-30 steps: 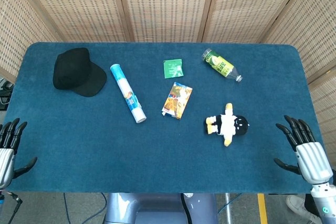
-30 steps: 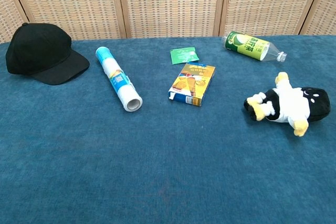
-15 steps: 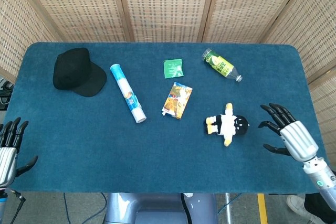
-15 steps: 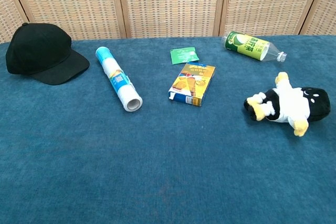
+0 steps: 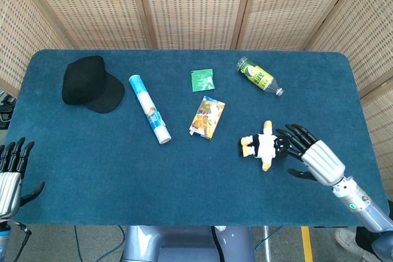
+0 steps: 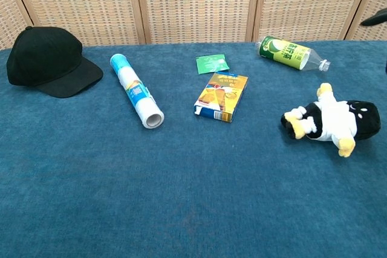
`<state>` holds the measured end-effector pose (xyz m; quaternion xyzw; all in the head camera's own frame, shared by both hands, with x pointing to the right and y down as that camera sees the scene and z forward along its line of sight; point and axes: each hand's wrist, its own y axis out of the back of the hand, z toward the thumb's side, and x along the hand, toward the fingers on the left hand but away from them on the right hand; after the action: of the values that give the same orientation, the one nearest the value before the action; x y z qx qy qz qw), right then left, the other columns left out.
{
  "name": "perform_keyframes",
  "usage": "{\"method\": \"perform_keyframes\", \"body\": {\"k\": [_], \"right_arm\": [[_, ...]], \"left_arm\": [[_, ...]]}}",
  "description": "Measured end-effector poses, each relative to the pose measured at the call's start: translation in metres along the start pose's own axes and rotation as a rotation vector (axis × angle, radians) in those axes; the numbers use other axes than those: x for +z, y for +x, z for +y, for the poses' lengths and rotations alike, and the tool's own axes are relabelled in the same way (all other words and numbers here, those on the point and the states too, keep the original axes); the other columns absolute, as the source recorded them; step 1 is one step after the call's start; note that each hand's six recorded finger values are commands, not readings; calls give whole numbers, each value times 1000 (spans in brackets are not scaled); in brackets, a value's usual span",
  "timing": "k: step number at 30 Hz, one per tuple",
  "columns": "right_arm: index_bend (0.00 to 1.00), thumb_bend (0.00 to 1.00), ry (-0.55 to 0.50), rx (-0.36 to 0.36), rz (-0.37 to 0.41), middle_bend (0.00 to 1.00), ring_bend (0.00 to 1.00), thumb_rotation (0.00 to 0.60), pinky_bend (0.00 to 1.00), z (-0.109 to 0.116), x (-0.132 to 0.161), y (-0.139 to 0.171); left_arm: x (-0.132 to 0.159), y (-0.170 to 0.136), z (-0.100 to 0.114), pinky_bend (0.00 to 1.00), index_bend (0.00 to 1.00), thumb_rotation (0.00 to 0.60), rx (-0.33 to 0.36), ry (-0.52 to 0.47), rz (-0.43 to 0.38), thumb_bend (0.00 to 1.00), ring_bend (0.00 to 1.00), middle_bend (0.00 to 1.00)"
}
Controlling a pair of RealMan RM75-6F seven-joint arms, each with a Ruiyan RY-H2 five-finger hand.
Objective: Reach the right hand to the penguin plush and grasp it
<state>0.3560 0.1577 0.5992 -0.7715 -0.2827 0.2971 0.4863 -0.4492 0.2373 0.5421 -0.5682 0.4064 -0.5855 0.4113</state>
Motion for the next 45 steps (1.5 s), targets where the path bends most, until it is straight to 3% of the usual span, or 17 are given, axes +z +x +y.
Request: {"method": "perform_keyframes", "body": {"k": [17,30,45], "right_arm": [[497,221,66,65,81,194,0,600,157,-31,6,-19],[454,221,118,128,91,181,0,600,146,-51,2,-27],[480,229,125,183,97,186,0,600,146,-76,4,-31]], "left_arm": [[1,1,-3,0,0,600,2,5,3,240,0,0],[0,1,-4,0,0,600,-2,5,4,241,0,0],[-1,2,-5,0,0,600,-4,6,8,241,0,0]]}}
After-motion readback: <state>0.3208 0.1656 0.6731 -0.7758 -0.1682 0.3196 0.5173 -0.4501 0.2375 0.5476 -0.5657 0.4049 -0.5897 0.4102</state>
